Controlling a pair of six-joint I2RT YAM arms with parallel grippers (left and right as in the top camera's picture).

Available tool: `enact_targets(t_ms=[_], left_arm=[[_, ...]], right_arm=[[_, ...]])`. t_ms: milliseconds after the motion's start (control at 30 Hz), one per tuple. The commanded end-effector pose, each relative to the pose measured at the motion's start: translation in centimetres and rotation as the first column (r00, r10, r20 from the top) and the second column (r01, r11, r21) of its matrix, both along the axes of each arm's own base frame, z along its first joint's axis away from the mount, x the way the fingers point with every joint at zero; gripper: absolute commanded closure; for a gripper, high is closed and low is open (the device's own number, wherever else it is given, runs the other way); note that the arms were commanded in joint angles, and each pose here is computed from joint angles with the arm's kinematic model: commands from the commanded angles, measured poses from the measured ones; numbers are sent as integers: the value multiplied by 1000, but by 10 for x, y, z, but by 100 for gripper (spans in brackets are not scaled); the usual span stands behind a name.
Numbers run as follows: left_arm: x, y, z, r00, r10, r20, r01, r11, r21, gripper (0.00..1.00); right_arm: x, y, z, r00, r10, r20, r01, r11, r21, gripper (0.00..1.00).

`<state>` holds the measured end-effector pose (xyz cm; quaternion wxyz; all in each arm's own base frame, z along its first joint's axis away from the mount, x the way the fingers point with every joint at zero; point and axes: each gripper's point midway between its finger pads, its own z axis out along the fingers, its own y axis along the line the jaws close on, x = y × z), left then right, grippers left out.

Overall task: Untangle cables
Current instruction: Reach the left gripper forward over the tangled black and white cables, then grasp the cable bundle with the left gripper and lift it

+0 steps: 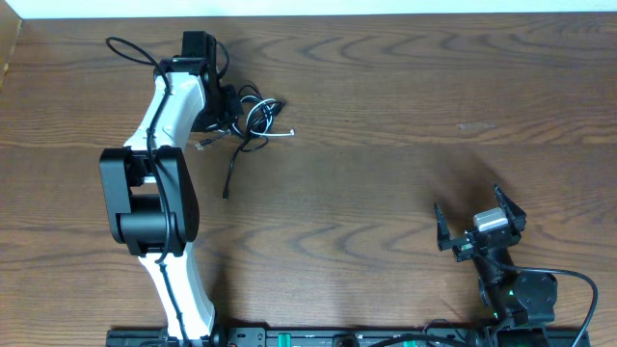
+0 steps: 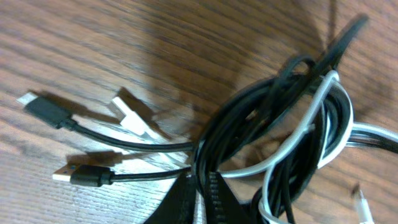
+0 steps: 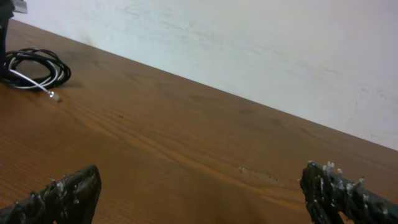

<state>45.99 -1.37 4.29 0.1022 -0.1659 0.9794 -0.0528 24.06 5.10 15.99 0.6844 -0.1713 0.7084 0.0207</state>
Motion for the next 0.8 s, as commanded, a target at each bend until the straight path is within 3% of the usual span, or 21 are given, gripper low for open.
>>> enact_targets(t_ms=[0, 300, 567, 767], left_arm=[[-2, -12, 2, 998, -59, -6, 58, 997, -57, 92], [-33, -19, -1, 988, -80, -131, 66, 992, -103, 92], [-53, -55, 9, 949, -294, -116, 247, 918, -311, 92], [-64, -64, 13, 940, -312, -140, 242, 897, -371, 88]], right_arm=[[0, -1, -1, 1000, -5, -2, 5, 1000, 1, 1], [0, -1, -1, 1000, -5, -2, 5, 1000, 1, 1], [0, -1, -1, 1000, -5, -2, 5, 1000, 1, 1], [0, -1, -1, 1000, -5, -2, 5, 1000, 1, 1]])
